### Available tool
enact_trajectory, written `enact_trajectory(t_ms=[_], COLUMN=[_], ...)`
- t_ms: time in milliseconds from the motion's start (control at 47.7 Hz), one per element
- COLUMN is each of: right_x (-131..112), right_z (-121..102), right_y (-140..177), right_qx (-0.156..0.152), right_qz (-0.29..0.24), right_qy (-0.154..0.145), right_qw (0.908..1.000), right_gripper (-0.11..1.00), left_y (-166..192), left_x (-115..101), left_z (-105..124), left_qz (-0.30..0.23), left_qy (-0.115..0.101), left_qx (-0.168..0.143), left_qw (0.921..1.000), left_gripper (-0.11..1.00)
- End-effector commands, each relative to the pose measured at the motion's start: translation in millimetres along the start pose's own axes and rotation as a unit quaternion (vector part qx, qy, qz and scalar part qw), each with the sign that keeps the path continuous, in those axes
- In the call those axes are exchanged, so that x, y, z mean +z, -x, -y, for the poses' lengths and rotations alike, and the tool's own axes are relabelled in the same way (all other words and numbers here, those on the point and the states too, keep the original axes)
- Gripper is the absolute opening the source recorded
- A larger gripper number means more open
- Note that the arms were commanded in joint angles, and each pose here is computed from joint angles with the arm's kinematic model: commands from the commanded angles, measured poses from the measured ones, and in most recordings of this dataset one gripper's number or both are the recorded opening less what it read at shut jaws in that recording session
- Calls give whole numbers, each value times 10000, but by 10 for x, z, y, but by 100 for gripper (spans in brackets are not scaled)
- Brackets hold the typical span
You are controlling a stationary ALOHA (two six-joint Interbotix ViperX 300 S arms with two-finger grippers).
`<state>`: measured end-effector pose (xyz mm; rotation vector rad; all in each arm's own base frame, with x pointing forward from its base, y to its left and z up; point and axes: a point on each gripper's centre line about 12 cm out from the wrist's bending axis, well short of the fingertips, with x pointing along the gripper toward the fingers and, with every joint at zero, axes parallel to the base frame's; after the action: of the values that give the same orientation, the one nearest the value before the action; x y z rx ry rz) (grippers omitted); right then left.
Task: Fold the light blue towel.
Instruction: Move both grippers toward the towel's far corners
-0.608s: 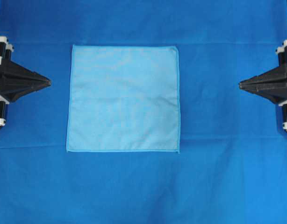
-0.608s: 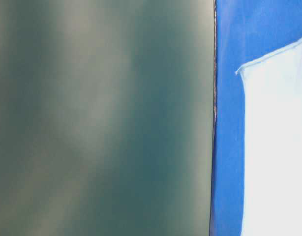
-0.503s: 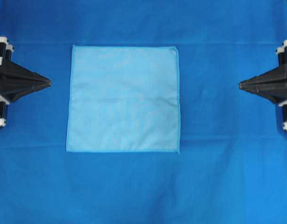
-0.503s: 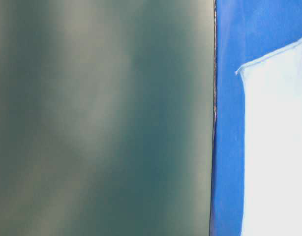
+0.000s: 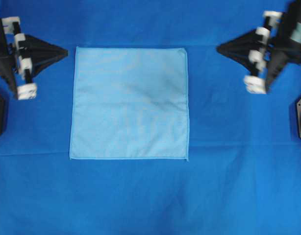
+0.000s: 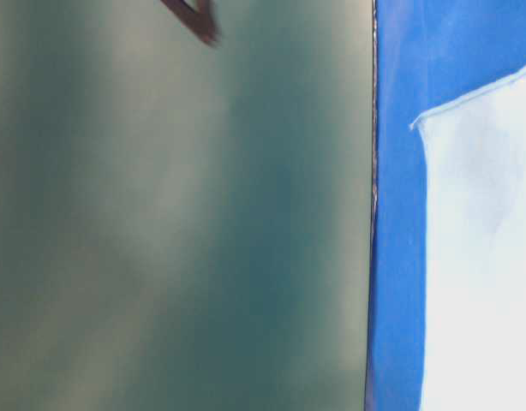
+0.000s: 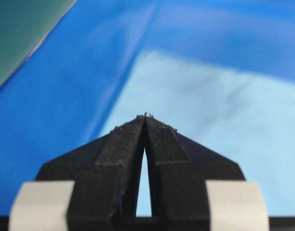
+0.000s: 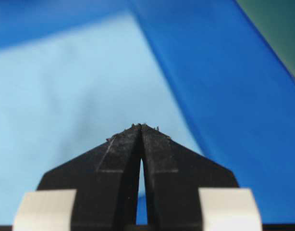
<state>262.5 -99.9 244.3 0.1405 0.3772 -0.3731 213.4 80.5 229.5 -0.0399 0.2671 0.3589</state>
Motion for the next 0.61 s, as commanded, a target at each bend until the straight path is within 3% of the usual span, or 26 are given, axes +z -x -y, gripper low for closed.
enact_trajectory(t_ms=[0,84,293,356,587], right_x=[45,-16,-176,-230,-460], right_z=[112,237,407,454,569], right_y=[-203,-445,-932,-1047,-1319], right_qx=[-188,-365,-526,-563,-642], right_qz=[-187,-560,-1202,-1324,-1756], right_qy=[-69,-84,36,37,35], right_qw=[9996,9977,9913,9896,9824], right_gripper=[1,4,62,63,60], left_y=[-102,-200,-396,-446,-591], left_x=[-65,-205,-546,-620,-950], left_z=[-97,-203,-425,-478,-625], left_qz=[-217,-548,-1145,-1198,-1568], left_qy=[43,124,301,339,461], left_qx=[198,397,779,865,1084], left_qw=[9996,9976,9899,9884,9806], left_gripper=[4,23,81,86,85])
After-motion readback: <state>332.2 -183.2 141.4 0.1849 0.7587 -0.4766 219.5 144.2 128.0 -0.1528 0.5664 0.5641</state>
